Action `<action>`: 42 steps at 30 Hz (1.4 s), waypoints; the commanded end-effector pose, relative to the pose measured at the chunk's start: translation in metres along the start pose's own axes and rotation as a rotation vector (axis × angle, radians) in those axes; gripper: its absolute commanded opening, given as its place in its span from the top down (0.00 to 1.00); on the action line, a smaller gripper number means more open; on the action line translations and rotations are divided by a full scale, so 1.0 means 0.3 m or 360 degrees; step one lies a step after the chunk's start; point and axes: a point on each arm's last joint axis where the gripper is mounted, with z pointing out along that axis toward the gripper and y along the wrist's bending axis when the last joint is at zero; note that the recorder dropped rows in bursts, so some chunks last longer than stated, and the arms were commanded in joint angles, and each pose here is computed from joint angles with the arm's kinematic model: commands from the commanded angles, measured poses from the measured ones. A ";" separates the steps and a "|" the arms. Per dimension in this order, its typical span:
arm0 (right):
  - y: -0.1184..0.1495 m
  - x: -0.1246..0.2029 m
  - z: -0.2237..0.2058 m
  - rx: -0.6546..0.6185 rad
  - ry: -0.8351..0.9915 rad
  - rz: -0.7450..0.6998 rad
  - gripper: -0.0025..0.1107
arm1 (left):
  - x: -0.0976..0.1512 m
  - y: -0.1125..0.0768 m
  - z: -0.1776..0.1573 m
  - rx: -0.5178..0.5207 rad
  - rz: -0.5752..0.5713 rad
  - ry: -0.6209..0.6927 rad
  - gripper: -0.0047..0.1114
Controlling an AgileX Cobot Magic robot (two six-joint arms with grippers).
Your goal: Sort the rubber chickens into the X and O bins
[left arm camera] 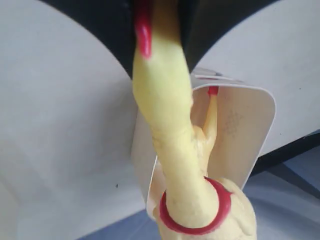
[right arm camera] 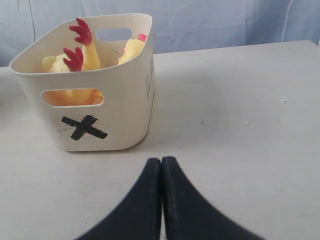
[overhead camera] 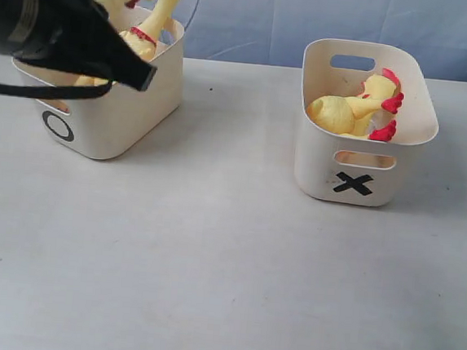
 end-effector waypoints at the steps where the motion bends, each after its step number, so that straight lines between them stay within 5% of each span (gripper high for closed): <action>1: 0.000 -0.002 0.000 -0.0005 -0.0021 -0.0007 0.98 | 0.085 0.038 0.077 -0.0047 0.0108 0.0113 0.96; 11: 0.000 -0.002 0.000 -0.0005 -0.0021 -0.0007 0.98 | 0.148 0.173 0.188 -0.0048 -0.0026 0.0184 0.96; 16: 0.000 -0.001 0.000 -0.0005 -0.0018 -0.0007 0.98 | 0.181 0.181 0.194 0.0027 -0.0049 0.0335 0.96; 18: 0.000 -0.001 0.000 -0.0005 -0.0018 -0.0007 0.98 | 0.191 0.191 0.192 -0.0022 -0.0003 0.0390 0.89; 20: 0.000 -0.001 0.000 -0.0005 -0.0018 -0.0007 0.98 | 0.188 0.200 0.192 -0.0066 0.0055 0.0378 0.72; 22: 0.000 -0.001 0.000 -0.0005 -0.0018 -0.0007 0.98 | 0.176 0.205 0.192 -0.0080 0.0087 0.0336 0.42; 24: 0.000 -0.001 0.000 -0.0005 -0.0018 -0.0007 0.98 | 0.187 0.213 0.187 -0.0123 0.0050 0.0402 0.29; 28: 0.000 -0.002 0.000 -0.0005 -0.0021 -0.0007 0.98 | 0.200 0.243 0.127 -0.0181 -0.0043 0.0449 0.33; 33: 0.000 -0.002 0.000 -0.0005 -0.0021 -0.0007 0.98 | 0.169 0.231 -0.010 0.0151 -0.0388 0.0169 0.45; 37: 0.000 -0.002 0.000 -0.0005 -0.0021 -0.0007 0.98 | 0.160 0.220 -0.137 0.0419 -0.0380 -0.0058 0.55; 42: 0.000 -0.002 0.000 -0.0005 -0.0021 -0.0007 0.98 | 0.198 0.239 -0.270 0.0578 -0.0505 -0.0147 0.80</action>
